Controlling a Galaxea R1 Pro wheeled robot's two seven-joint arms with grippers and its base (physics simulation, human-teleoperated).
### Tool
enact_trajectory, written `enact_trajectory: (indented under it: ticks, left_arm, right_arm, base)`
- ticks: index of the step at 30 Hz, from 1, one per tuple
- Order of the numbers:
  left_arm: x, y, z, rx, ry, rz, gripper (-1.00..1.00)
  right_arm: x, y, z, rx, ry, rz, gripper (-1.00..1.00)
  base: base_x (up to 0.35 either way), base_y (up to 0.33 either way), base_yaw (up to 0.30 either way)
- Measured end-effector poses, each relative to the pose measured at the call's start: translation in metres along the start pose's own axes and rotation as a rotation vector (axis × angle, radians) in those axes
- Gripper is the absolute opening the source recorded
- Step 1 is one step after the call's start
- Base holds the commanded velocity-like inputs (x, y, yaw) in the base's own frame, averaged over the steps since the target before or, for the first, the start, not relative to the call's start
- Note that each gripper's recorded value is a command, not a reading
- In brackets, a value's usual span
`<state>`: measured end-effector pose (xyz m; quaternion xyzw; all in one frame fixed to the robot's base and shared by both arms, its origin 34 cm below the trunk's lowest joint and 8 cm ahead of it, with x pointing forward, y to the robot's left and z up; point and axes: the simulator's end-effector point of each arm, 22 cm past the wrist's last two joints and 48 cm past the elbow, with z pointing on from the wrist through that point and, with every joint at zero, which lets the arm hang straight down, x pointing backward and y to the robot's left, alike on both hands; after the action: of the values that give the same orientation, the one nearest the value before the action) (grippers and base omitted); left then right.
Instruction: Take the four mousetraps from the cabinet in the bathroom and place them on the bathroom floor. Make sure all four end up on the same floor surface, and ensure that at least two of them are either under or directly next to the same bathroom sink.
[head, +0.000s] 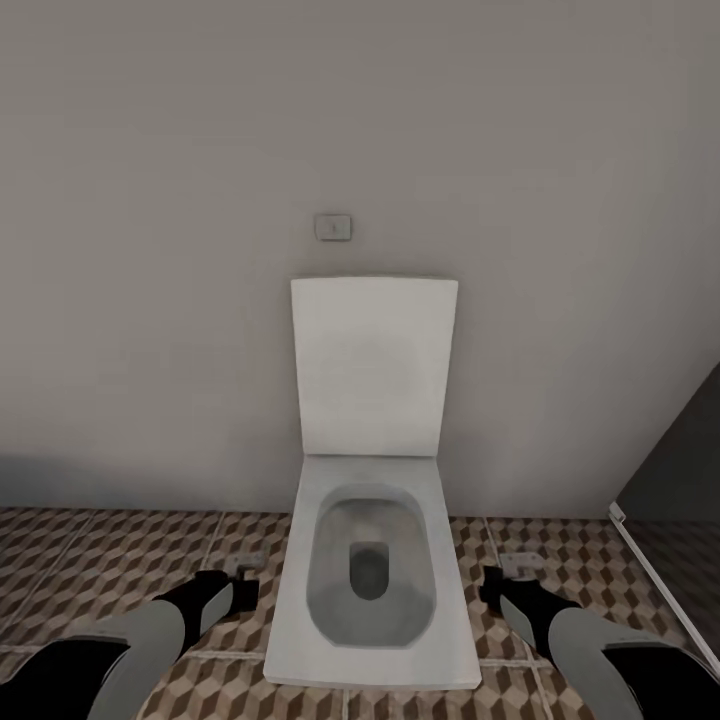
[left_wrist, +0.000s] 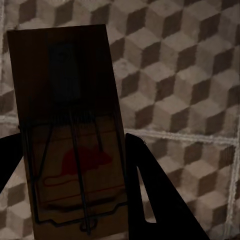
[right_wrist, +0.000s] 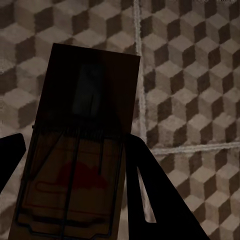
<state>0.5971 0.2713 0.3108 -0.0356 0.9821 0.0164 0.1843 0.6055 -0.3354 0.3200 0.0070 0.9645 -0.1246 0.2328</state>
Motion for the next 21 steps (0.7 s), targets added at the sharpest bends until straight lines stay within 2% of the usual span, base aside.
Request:
enact_trajectory:
  ticks: [5,15,21]
  left_arm:
    - [-0.0002,-0.0032,0.0001,0.016,-0.004,0.042,-1.0]
    - [-0.0083,-0.0054,-0.0001,0.024,-0.041,0.049,-1.0]
    - [-0.0088,-0.0054,-0.0001,0.025,-0.044,0.047,-1.0]
  right_arm:
    - [-0.0066,0.0031,-0.0006,-0.006,-0.022,-0.022,-1.0]
    - [-0.0095,0.0026,-0.0006,-0.006,-0.034,-0.028,-1.0]
    - [-0.0085,0.0029,-0.0001,-0.02,-0.03,-0.017,-1.0]
  base:
    - [0.0,0.0,0.0]
    - [0.0,0.0,0.0]
    - [0.0,0.0,0.0]
